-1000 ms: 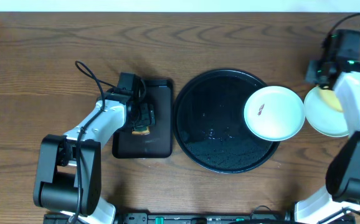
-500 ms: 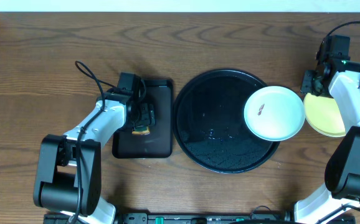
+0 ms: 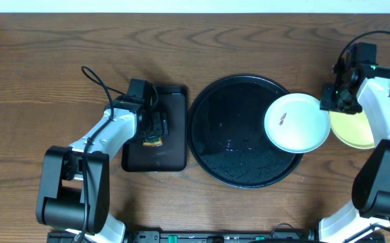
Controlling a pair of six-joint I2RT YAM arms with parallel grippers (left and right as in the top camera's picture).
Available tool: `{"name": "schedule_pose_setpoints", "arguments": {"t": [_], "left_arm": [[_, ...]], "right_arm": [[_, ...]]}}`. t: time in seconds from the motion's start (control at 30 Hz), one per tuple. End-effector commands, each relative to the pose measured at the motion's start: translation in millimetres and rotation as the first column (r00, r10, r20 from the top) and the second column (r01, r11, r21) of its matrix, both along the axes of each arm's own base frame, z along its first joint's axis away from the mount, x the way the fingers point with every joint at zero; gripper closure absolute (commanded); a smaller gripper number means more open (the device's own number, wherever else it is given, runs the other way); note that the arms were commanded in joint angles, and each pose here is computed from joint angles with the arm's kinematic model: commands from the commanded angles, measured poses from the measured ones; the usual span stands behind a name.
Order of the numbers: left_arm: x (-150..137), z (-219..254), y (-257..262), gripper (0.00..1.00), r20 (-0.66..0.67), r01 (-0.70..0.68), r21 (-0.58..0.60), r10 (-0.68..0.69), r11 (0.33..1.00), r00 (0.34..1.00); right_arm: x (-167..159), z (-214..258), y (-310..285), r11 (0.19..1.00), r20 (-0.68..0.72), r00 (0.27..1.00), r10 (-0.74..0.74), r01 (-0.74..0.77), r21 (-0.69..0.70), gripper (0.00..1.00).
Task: Clean dirty plates on tray and stack at the side
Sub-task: 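Grip the pale green plate and drag it onto the round tray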
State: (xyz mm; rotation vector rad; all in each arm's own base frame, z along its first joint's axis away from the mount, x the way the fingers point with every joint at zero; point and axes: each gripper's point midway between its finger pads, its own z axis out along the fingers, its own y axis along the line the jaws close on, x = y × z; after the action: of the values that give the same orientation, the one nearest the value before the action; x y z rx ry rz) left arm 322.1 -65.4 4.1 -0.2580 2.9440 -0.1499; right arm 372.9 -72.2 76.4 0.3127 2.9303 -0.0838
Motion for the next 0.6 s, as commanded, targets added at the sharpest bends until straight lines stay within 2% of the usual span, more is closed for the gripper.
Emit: {"name": "schedule_pose_setpoints", "arguments": {"t": [0.0, 0.17, 0.4, 0.47, 0.57], "left_arm": [[-4, -7, 2, 0.16, -0.022, 0.006, 0.014, -0.006, 1.0, 1.0], [-4, -7, 2, 0.16, -0.022, 0.006, 0.014, -0.006, 1.0, 1.0], [-4, -7, 2, 0.16, -0.022, 0.006, 0.014, -0.006, 1.0, 1.0], [-4, -7, 2, 0.16, -0.022, 0.006, 0.014, -0.006, 1.0, 1.0], [-4, -7, 2, 0.16, -0.022, 0.006, 0.014, -0.006, 1.0, 1.0]], "right_arm": [[-14, 13, 12, 1.0, -0.02, 1.0, -0.013, 0.014, 0.024, 0.59], [-39, -2, 12, 0.997, -0.113, 0.991, -0.069, 0.072, 0.016, 0.64], [-48, -31, 13, 0.997, -0.115, 0.991, -0.069, 0.071, 0.016, 0.65], [-47, -32, 13, 0.997, -0.109, 0.992, -0.069, 0.071, 0.016, 0.71], [-45, -32, 13, 0.997, -0.102, 0.993, -0.068, 0.07, 0.018, 0.92]]}}
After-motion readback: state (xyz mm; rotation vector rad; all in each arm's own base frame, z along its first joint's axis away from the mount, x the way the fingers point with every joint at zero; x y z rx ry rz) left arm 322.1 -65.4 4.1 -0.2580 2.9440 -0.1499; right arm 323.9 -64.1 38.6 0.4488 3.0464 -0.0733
